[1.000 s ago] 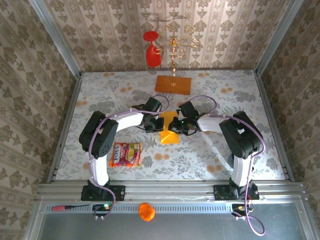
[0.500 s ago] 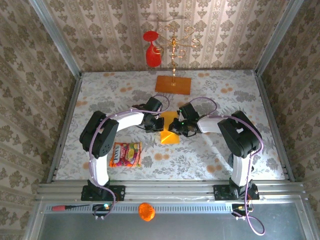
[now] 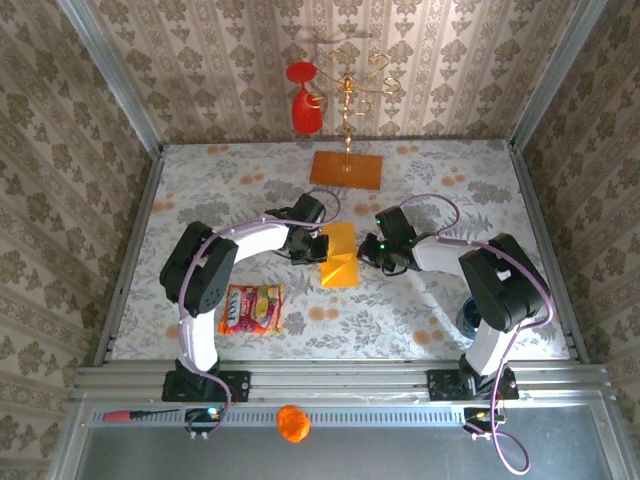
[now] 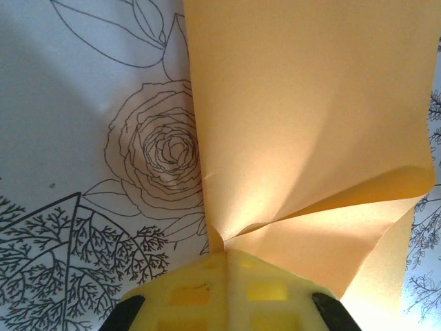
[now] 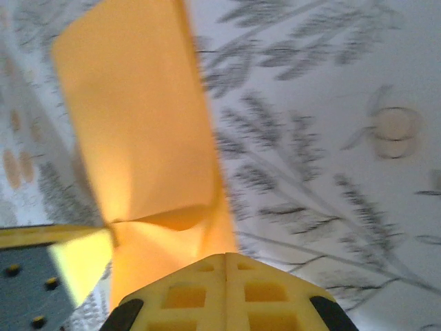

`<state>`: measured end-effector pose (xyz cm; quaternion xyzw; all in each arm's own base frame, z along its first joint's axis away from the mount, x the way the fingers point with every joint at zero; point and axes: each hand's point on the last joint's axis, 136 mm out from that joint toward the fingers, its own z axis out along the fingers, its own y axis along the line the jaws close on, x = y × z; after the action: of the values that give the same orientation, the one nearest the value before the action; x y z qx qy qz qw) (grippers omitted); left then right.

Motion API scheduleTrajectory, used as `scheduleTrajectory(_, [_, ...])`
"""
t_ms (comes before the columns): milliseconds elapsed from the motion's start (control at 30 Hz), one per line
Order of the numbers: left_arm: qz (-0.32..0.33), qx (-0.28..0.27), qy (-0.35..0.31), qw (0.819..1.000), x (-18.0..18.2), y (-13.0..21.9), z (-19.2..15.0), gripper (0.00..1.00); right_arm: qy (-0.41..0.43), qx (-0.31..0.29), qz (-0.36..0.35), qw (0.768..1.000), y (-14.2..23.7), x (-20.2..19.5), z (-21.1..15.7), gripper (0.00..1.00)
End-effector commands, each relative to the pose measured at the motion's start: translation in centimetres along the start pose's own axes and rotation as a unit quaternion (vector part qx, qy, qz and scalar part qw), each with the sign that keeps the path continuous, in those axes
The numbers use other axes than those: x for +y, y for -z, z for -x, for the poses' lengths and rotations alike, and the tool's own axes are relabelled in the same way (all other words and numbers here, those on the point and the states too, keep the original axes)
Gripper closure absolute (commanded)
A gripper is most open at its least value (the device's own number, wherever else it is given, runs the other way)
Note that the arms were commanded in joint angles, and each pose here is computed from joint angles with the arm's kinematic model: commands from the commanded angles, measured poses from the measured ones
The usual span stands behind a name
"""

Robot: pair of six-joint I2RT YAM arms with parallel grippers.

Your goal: Fold a paper plane with a square sheet of paper (pick it up from the middle)

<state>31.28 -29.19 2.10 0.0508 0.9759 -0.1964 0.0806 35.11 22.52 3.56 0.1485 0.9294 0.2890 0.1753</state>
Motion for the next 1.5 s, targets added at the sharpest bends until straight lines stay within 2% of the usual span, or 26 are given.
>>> scheduleTrajectory(0, [0.063,0.032,0.003,0.998,3.4,-1.5,-1.5,1.0,0.032,-0.015,0.006,0.999,0.5,2.4,0.4,1.0])
scheduleTrajectory(267, [0.065,0.034,0.002,0.997,3.4,-1.5,-1.7,1.0,0.011,0.032,0.03,0.999,-2.7,3.0,-0.6,1.0])
scheduleTrajectory(567, [0.072,0.036,-0.002,0.997,3.7,-1.8,-1.7,1.0,-0.042,-0.006,-0.07,0.997,-2.3,-2.4,1.0,1.0])
scheduleTrajectory(667, [0.072,0.037,-0.001,0.997,3.9,-1.9,-1.6,1.0,-0.058,-0.031,-0.078,0.995,-1.2,-3.4,1.8,1.0])
scheduleTrajectory(867, [0.069,0.039,-0.001,0.997,4.0,-2.2,-1.4,1.0,-0.043,-0.062,-0.022,0.997,0.6,-1.0,3.0,1.0])
scheduleTrajectory(1133, [0.051,0.033,-0.025,0.998,3.1,-1.9,-0.5,1.0,0.015,0.024,0.08,0.996,-0.9,4.2,-0.5,1.0])
scheduleTrajectory(1467, [0.031,0.034,-0.026,0.999,2.4,-2.0,-0.2,1.0,-0.015,0.066,0.068,0.995,-3.3,2.8,-2.3,1.0])
